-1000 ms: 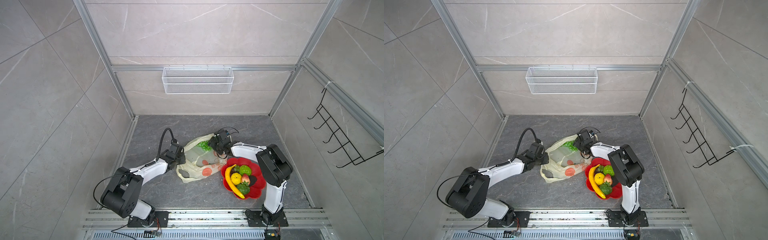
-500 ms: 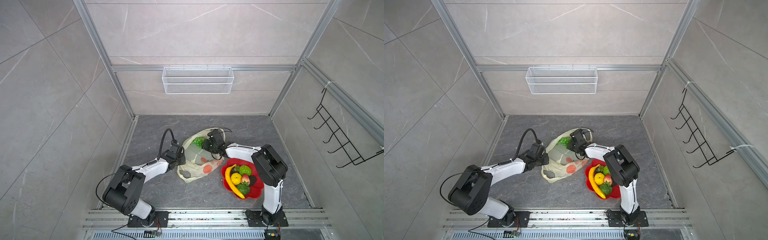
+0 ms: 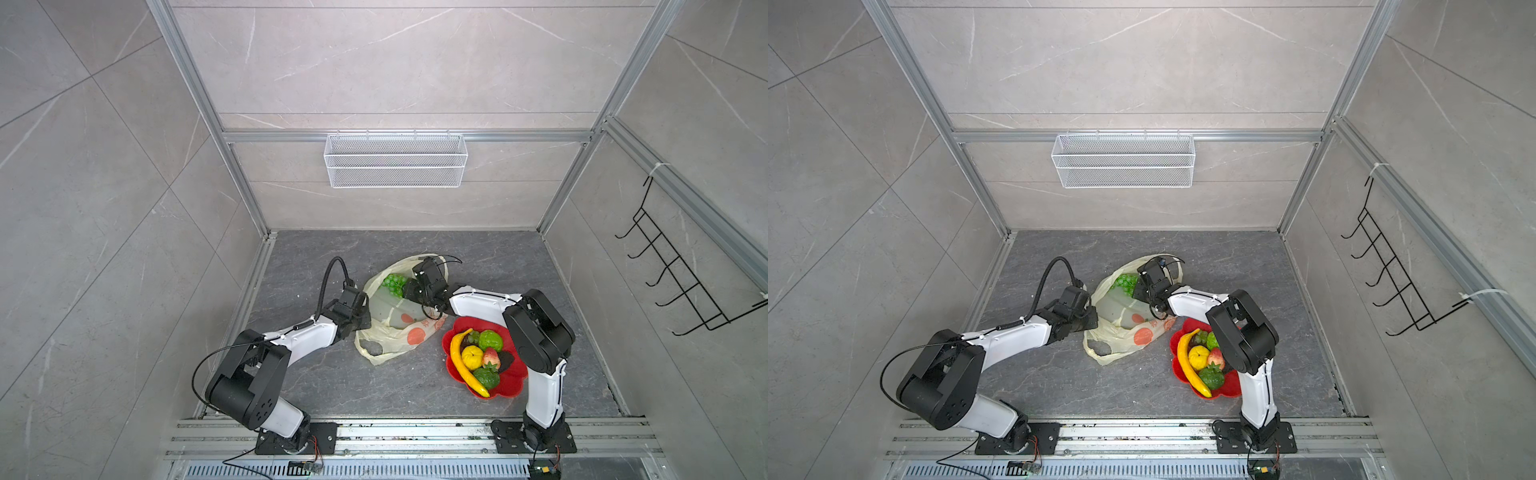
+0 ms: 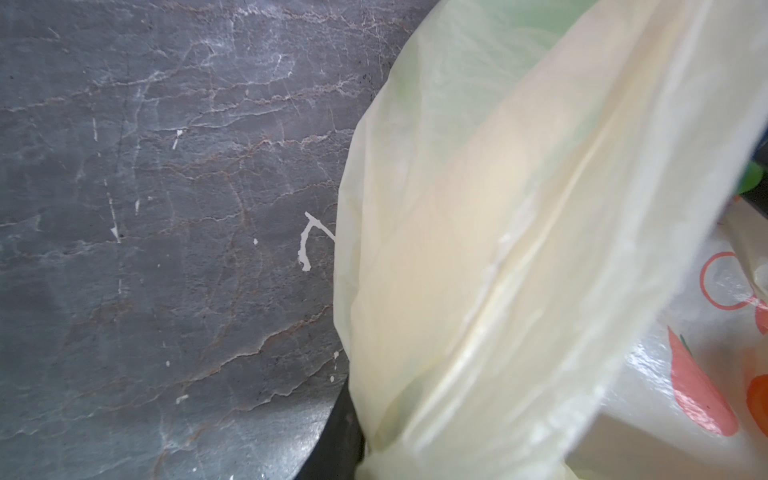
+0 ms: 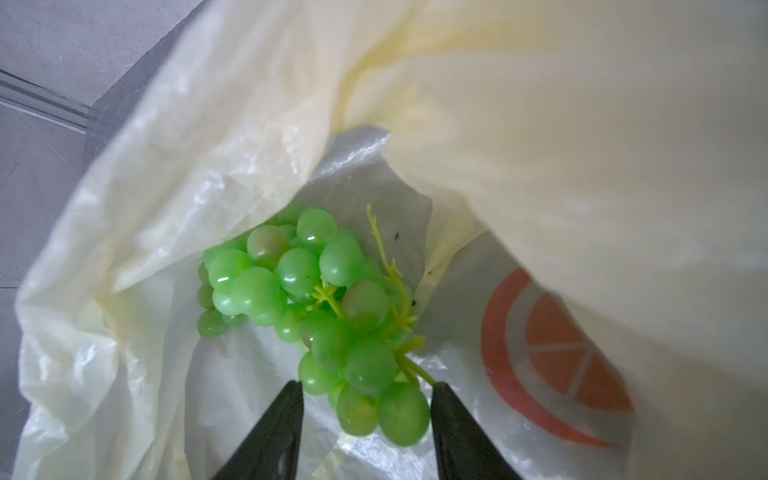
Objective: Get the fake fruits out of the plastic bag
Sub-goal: 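Grasp the green grape bunch inside the bag with the right gripper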
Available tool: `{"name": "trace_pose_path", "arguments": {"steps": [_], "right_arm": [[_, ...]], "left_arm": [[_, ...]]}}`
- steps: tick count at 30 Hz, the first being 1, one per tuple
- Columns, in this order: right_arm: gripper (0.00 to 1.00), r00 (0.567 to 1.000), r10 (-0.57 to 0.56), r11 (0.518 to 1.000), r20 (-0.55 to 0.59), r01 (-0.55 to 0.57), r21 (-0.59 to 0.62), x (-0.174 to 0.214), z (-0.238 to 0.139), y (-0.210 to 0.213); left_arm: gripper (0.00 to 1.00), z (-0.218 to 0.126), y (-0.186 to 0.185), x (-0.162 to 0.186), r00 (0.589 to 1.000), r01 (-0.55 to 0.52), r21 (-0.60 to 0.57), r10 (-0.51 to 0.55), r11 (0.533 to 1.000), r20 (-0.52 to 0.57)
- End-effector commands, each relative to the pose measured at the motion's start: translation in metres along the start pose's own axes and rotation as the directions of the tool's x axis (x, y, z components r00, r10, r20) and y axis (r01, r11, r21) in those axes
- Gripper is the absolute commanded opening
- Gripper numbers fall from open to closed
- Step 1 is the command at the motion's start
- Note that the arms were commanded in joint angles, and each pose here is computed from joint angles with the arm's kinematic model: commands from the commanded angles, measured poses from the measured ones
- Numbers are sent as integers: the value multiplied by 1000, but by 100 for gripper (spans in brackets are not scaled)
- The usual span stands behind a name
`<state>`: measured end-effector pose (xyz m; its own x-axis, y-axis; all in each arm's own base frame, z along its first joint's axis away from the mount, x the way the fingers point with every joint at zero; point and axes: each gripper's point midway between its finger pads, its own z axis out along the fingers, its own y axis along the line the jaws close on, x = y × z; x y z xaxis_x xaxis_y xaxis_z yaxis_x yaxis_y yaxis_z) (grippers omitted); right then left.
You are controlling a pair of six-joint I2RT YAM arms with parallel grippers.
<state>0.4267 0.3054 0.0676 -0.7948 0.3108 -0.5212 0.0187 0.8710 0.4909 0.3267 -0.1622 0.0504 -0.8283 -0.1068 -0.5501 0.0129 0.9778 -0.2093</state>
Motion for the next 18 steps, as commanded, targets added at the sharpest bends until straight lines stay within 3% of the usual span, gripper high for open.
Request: {"name": "trace_pose_path", "arguments": {"steps": [1, 5, 18], "right_arm": [[65, 1000, -15, 1000, 13, 14, 14, -7, 3, 4], [72, 1000, -27, 999, 9, 27, 20, -11, 10, 6], [74, 999, -42, 997, -32, 44, 67, -5, 40, 0]], "left_arm": [[19, -8, -10, -16, 999, -15, 27, 14, 1000, 40], [19, -8, -10, -16, 999, -15, 26, 14, 1000, 41], [19, -9, -9, -16, 999, -15, 24, 14, 1000, 43]]}}
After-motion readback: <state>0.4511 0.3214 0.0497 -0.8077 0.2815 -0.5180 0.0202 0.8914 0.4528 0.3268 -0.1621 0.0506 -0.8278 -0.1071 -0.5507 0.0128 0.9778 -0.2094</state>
